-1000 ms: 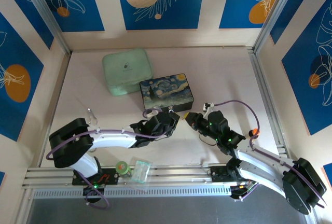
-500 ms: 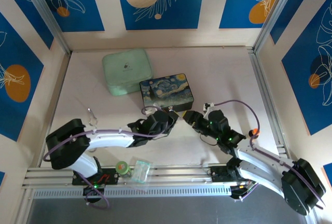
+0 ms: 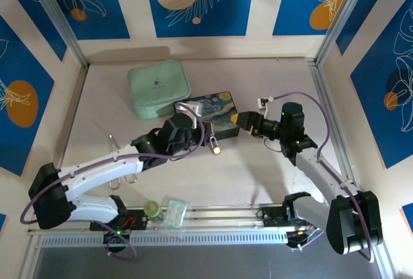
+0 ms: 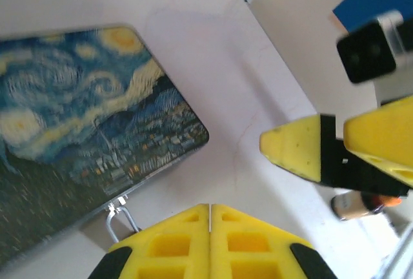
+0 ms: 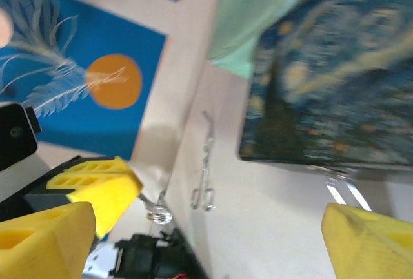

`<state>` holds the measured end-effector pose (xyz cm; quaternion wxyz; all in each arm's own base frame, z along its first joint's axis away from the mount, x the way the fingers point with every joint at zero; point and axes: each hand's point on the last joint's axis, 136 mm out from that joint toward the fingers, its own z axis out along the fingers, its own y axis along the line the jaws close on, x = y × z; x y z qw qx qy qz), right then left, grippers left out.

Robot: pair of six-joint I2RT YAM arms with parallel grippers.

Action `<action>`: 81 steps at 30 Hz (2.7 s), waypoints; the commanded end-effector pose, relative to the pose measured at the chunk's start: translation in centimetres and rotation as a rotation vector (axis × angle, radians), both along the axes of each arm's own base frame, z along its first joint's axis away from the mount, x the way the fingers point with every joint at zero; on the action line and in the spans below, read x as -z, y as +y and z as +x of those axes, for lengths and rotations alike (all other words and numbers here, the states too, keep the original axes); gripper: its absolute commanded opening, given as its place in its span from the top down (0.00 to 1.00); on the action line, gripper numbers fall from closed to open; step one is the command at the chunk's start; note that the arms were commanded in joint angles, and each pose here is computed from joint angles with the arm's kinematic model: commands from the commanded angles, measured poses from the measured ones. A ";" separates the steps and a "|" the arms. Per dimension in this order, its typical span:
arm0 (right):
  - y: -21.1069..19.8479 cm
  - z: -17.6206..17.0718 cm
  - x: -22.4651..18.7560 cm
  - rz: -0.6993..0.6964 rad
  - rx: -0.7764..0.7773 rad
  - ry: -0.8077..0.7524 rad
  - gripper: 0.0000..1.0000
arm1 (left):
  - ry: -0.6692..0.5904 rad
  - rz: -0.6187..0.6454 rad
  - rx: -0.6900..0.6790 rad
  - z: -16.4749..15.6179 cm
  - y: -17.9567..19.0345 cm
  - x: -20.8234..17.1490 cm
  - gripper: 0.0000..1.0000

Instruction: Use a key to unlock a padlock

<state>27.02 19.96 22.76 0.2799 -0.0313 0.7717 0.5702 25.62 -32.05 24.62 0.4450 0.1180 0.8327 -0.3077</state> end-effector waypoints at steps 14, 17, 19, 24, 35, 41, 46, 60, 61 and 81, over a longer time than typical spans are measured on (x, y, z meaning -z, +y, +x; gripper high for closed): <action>6.7 -4.6 -3.6 0.052 -0.238 -0.436 0.25 | -0.326 0.037 0.281 -3.7 1.5 -5.7 1.00; 7.0 -4.9 -4.3 0.107 -0.259 -0.447 0.20 | -0.301 -0.069 0.312 -4.2 1.0 -6.4 1.00; 7.2 -5.0 -4.5 0.128 -0.280 -0.451 0.25 | -0.297 -0.086 0.328 -4.4 0.9 -6.6 1.00; 8.0 -5.7 -4.6 0.144 -0.318 -0.475 0.42 | -0.289 -0.150 0.311 -4.3 1.3 -7.4 1.00; 8.3 -6.0 -6.3 0.289 -0.330 -0.442 0.51 | -0.301 -0.318 0.191 -3.0 2.5 -8.9 1.00; 8.9 -6.0 -7.4 0.327 -0.352 -0.439 0.62 | -0.297 -0.368 0.168 -2.7 2.5 -9.3 1.00; 8.7 -5.8 -7.2 0.329 -0.328 -0.435 0.95 | -0.302 -0.399 0.118 -2.4 3.4 -9.4 1.00; 9.2 -5.5 -7.3 0.348 -0.327 -0.411 0.97 | -0.242 -0.451 0.082 -1.8 3.2 -7.4 1.00; 9.3 -5.5 -7.1 0.342 -0.332 -0.400 0.98 | -0.242 -0.447 0.093 -1.9 3.1 -7.3 1.00; 9.3 -5.5 -5.9 0.329 -0.356 -0.343 0.99 | -0.203 -0.422 0.086 -1.0 3.5 -5.9 0.63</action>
